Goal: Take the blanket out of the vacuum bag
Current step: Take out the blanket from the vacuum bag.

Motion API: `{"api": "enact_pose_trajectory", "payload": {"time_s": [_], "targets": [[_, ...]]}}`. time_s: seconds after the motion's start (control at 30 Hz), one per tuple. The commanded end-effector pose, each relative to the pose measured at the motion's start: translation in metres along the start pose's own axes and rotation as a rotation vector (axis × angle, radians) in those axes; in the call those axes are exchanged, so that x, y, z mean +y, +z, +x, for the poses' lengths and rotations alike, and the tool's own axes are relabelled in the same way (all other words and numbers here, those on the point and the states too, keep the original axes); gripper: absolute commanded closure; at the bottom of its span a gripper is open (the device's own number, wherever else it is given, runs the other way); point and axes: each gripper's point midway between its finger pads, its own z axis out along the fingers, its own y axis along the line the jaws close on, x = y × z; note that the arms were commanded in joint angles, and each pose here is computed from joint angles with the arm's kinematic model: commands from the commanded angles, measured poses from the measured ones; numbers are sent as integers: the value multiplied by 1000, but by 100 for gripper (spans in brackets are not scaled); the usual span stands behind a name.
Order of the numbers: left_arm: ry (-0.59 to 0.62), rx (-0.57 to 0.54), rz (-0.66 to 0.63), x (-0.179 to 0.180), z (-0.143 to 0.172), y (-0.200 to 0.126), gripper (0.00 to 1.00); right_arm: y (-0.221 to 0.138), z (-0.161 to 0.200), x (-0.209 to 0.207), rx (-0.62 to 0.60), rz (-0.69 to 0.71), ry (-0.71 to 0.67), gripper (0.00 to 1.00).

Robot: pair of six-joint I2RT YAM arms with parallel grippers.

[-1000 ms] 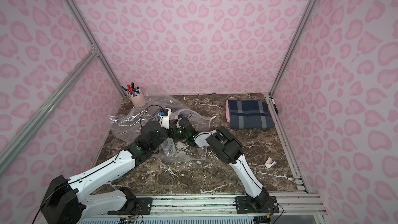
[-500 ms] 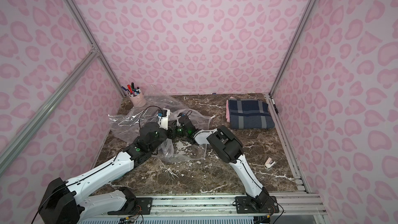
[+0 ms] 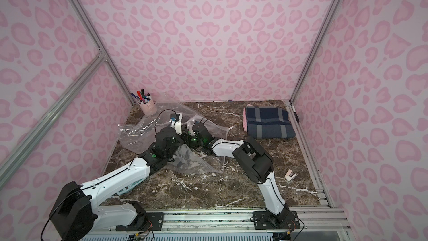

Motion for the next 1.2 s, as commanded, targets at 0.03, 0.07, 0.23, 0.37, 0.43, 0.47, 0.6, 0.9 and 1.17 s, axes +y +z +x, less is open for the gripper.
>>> {"api": "enact_pose_trajectory", "payload": {"time_s": [0.03,0.07,0.23,0.37,0.43,0.47,0.6,0.9,1.17], "targets": [[5,-39,-46,9,-12,3,96,-17,3,-3,-13,41,-58,100],[5,-38,-52,10,-11,3,96,-21,4,-2,-14,44,-73,100],[10,-22,-78,21,-1,0,96,-48,8,-4,-23,112,-173,100],[9,-6,-87,25,8,-1,96,-83,1,-21,-78,217,-195,100],[11,6,-92,27,13,0,96,-102,-4,-29,-110,254,-180,100],[12,12,-93,27,15,0,96,-112,-7,-33,-125,272,-166,100],[6,34,-76,25,23,2,96,-153,-21,-36,-210,321,-160,100],[-17,94,-48,19,51,14,96,-231,-55,-5,-364,264,-110,100],[-3,88,-73,25,50,12,96,-291,-60,-12,-431,328,-39,100]]}}
